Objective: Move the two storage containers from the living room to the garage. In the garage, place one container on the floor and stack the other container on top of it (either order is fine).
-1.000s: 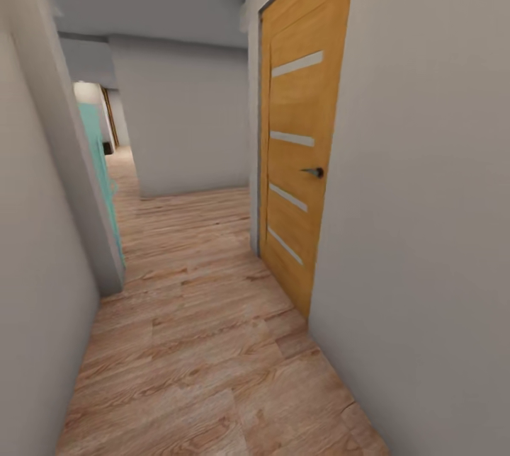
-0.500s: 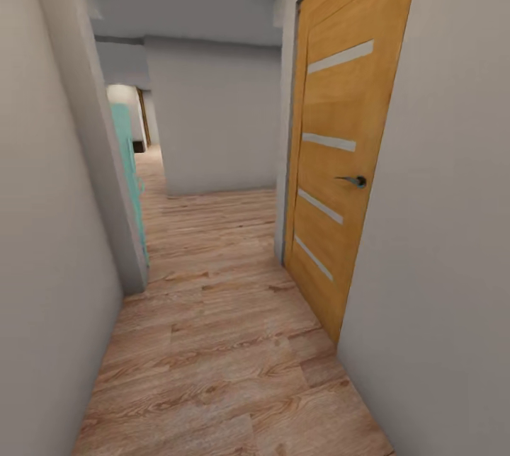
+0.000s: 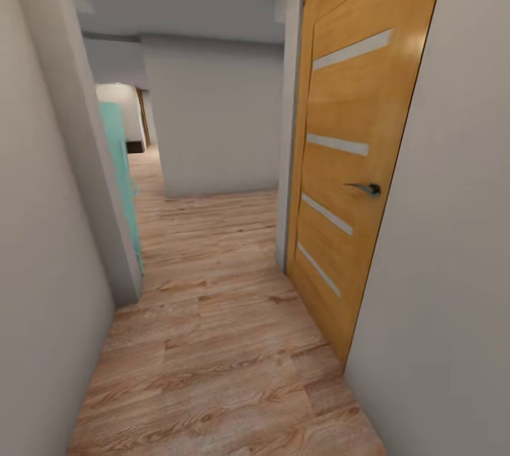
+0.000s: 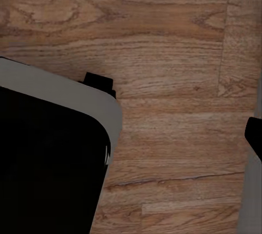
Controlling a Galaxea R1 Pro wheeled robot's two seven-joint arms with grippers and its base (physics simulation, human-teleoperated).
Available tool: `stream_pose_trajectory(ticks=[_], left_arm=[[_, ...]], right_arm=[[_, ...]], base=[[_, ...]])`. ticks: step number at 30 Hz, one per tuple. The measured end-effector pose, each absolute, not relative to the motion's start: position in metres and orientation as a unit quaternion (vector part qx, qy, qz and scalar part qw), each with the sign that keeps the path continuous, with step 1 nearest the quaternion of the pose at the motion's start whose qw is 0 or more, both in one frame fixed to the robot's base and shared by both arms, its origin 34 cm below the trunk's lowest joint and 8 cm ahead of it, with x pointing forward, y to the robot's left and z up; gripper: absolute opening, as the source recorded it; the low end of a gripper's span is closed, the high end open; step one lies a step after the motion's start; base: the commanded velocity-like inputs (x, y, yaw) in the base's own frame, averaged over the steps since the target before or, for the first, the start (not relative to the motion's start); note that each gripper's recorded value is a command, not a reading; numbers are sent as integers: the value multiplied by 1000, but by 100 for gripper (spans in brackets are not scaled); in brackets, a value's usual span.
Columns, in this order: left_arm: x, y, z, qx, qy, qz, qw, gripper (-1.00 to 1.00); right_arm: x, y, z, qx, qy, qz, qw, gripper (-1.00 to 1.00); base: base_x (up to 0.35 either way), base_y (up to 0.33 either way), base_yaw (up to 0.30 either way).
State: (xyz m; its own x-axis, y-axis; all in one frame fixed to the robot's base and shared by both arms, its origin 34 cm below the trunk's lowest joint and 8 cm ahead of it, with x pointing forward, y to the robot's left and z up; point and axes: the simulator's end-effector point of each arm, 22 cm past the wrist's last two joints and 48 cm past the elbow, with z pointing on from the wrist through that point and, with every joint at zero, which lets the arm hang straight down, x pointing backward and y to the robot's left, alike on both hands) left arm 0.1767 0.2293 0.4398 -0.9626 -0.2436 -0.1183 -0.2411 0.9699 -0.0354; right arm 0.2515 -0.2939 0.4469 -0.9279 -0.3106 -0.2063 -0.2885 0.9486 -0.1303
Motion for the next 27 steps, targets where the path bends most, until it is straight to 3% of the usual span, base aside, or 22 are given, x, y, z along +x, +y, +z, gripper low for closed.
stream_pose_trajectory(ticks=[6,16,27], left_arm=[[177,231,440,-123,991,-9,61,100],[177,231,440,-123,991,-9,61,100],[176,231,440,-122,991,-9,60,100]], right_arm=[[251,-291,447,-152,981,-47,112,100],[252,-293,447,-152,981,-49,113,100],[252,-295,447,-152,981,-50,113,100]], base=[[323,0,44],[323,-34,225],[323,-124,23]])
